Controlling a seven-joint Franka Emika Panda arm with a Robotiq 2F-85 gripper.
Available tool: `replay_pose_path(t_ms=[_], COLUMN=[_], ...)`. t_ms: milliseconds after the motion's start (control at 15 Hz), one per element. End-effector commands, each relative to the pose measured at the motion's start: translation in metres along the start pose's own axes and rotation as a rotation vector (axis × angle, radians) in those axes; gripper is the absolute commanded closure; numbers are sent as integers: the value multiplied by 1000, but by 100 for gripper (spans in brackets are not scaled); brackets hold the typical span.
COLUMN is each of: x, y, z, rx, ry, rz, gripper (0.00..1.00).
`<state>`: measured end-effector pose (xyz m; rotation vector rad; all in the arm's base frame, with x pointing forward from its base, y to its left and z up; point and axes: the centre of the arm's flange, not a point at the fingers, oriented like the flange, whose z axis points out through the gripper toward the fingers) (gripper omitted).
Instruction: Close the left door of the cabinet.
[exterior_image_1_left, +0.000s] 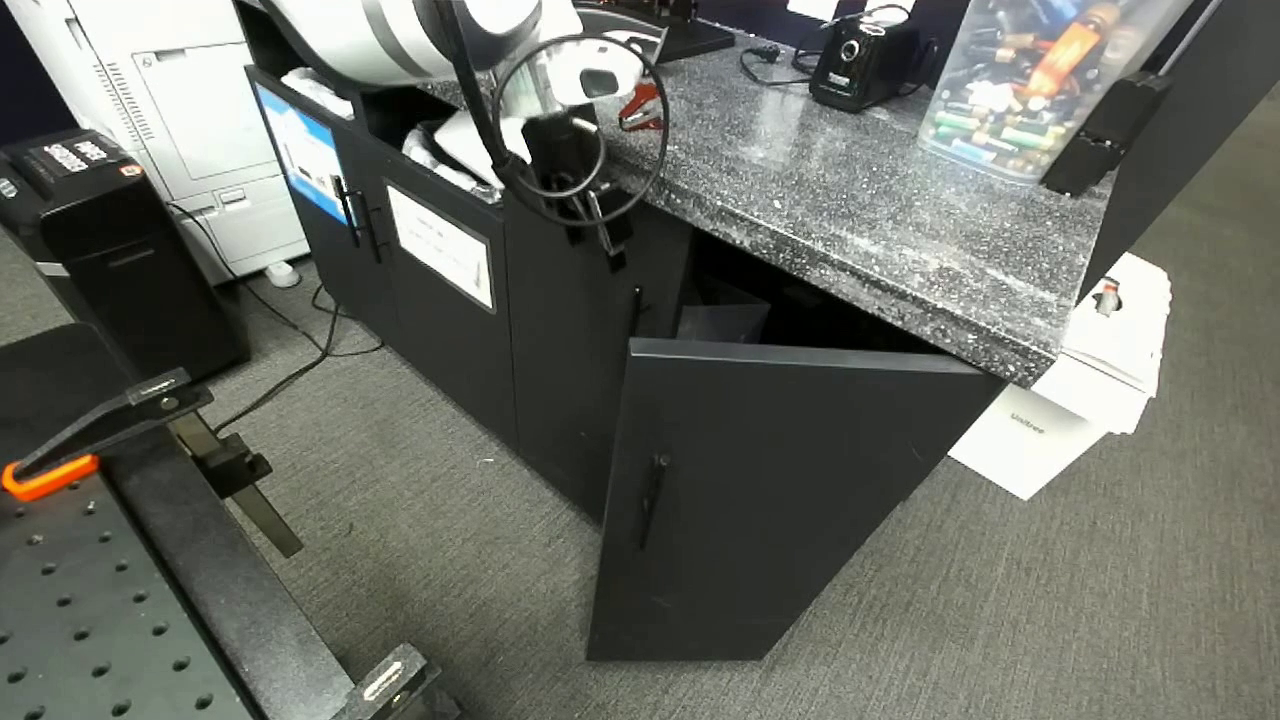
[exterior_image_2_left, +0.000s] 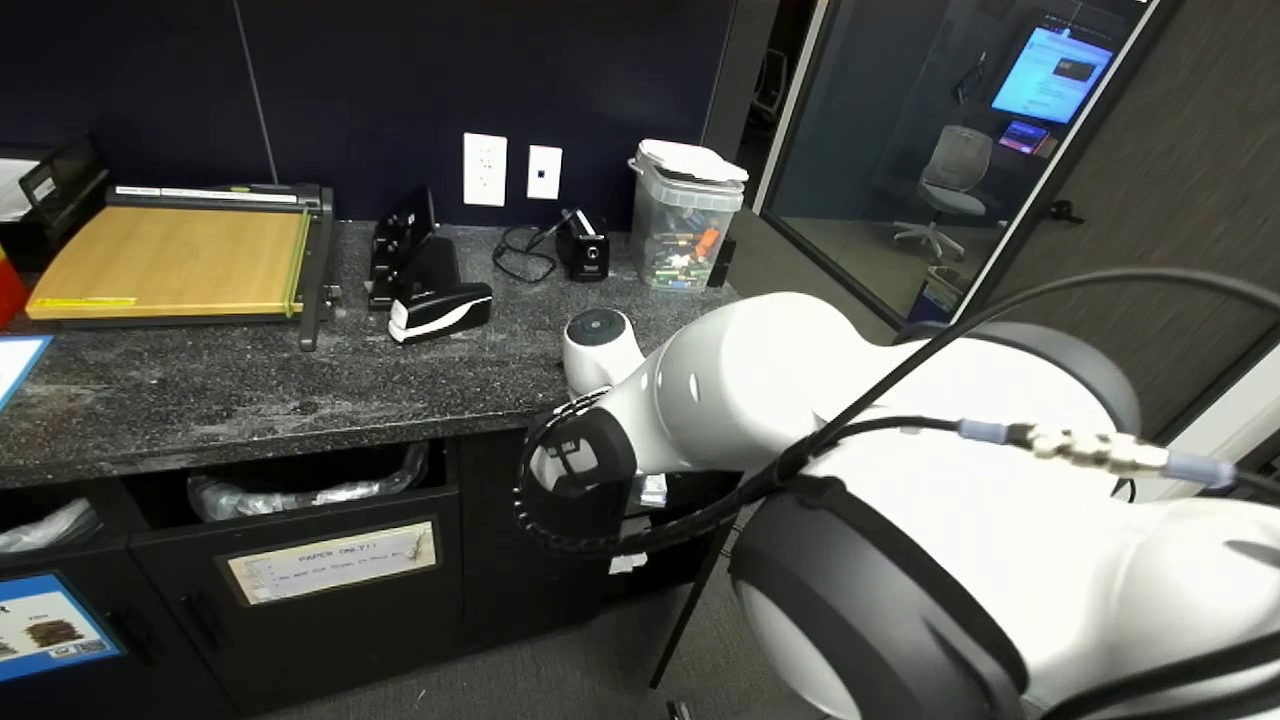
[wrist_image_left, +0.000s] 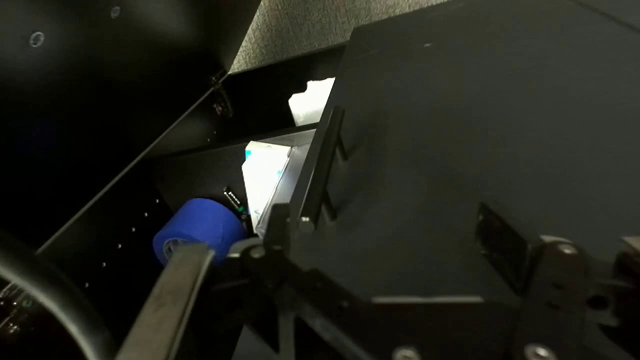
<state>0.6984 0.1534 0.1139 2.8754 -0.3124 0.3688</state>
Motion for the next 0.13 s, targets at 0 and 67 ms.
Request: replay_pose_path(t_ms=[0,67], x=[0,-1], y=[4,7], z=[-15,-27], rx=[15,26], ry=[-23,-36], rz=[-21,-32], gripper=[0,0])
